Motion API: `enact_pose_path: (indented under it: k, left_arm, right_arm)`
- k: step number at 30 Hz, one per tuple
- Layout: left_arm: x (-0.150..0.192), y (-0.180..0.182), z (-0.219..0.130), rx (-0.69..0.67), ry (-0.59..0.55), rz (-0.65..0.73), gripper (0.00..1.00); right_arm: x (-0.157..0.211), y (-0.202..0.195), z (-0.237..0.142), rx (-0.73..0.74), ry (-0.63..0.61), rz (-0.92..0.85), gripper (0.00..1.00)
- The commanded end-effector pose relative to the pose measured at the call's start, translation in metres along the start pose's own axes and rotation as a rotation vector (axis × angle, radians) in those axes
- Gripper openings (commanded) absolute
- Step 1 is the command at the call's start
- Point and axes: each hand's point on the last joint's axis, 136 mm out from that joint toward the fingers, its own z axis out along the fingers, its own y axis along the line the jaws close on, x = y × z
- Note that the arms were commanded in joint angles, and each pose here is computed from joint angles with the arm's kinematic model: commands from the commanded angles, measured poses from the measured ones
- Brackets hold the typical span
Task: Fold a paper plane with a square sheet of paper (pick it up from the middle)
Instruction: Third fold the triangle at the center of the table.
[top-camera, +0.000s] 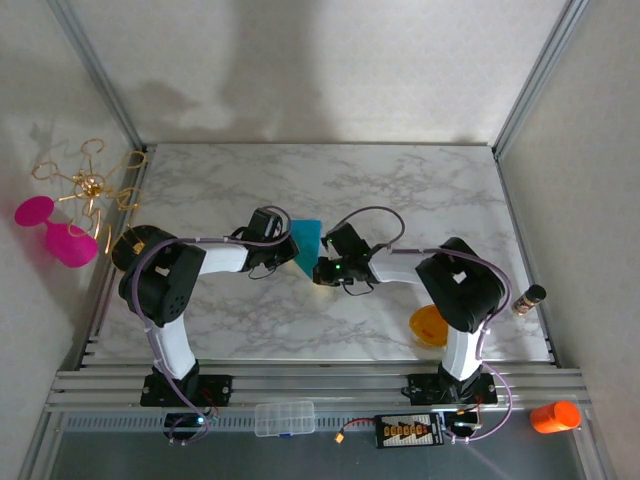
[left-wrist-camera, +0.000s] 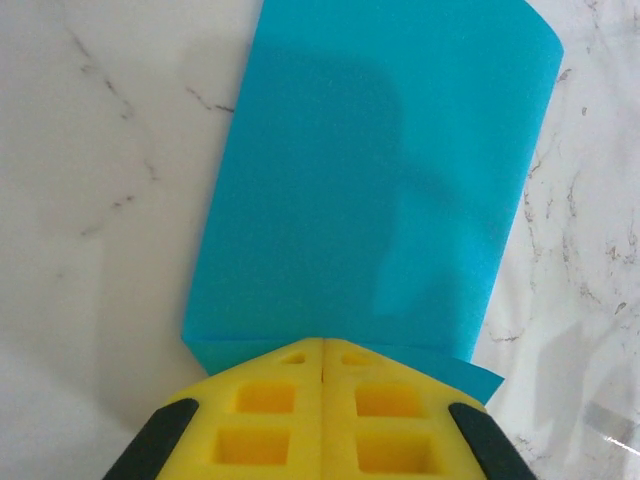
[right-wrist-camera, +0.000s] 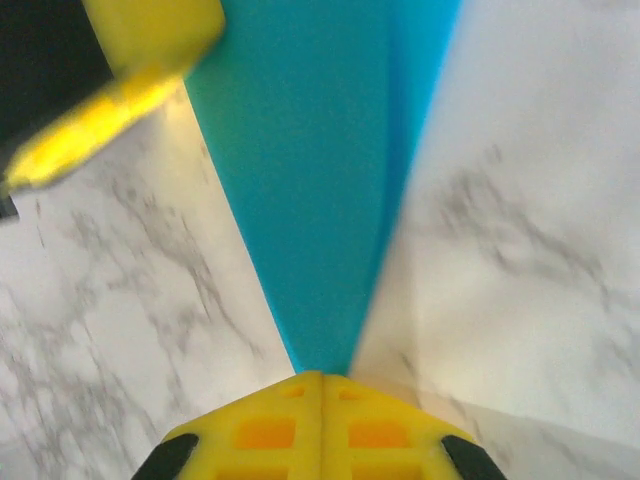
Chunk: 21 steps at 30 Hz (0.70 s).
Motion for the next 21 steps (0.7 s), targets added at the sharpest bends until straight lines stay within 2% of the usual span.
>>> enact_pose_path:
  k: [1,6,10,12,16,20,21]
  left_arm:
    - [0.018,0.043,0.008,-0.129,0.038,-0.025,0.01]
    - [0.011,0.014,0.002,-0.031,0.040,0.002,0.07]
    - [-0.002,-0.025,-0.013,0.086,0.033,0.014,0.12]
    - [-0.009,-0.044,-0.022,0.145,0.029,0.013,0.16]
    - [-0.027,-0.062,-0.042,0.229,-0.010,-0.036,0.26]
    - [-0.044,-0.049,-0.061,0.230,-0.068,-0.093,0.33]
    - [-0.047,-0.043,-0.064,0.219,-0.080,-0.106,0.37]
  right_arm:
    - [0.026,-0.010,-0.010,0.025,0.060,-0.007,0.00]
    - [-0.012,0.007,-0.037,0.031,-0.115,-0.041,0.02]
    - [-0.052,0.015,-0.054,0.072,-0.274,-0.014,0.22]
    - [-0.063,0.018,-0.053,0.074,-0.307,0.004,0.26]
    - [-0.077,0.025,-0.041,0.044,-0.324,0.028,0.26]
    - [-0.085,0.030,-0.029,0.022,-0.323,0.025,0.20]
    - [-0.087,0.032,-0.026,0.016,-0.314,0.019,0.19]
